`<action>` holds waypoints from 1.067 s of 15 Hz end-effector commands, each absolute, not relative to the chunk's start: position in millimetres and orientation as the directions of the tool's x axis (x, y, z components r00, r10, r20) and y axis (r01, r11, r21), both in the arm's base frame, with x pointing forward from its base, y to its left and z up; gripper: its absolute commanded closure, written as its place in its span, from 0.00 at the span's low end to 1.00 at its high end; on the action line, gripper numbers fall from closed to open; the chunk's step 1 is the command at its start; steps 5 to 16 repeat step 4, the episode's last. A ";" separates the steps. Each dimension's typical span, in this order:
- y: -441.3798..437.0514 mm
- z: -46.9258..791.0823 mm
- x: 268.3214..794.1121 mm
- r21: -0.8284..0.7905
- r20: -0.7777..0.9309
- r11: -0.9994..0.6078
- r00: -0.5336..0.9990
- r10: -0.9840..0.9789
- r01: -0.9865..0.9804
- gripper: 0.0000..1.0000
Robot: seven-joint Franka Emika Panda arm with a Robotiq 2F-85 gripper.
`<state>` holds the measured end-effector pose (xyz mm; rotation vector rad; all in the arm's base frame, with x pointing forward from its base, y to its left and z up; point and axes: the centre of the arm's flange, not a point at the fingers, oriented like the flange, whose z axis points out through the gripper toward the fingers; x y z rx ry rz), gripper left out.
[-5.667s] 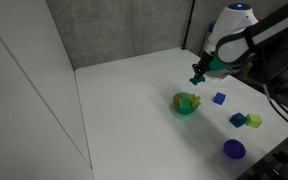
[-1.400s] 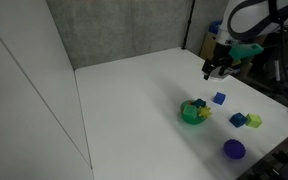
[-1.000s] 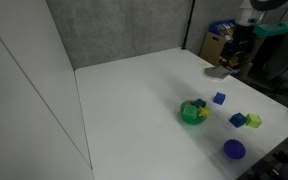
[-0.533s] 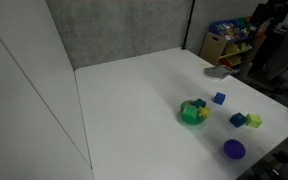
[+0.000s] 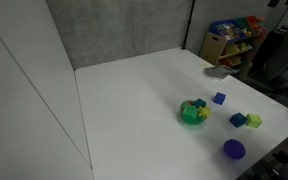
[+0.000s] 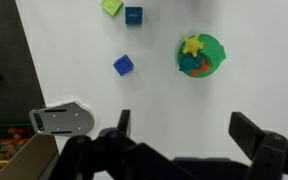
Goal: Put the green toy in the green bowl
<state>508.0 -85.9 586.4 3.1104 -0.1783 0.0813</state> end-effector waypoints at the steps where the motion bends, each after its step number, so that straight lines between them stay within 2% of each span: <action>1: -85.9 587.3 507.8 0.022 0.055 -0.993 0.992 -0.113 -0.115 0.00; 16: -85.9 586.5 508.2 0.022 0.054 -0.993 0.992 -0.113 -0.115 0.00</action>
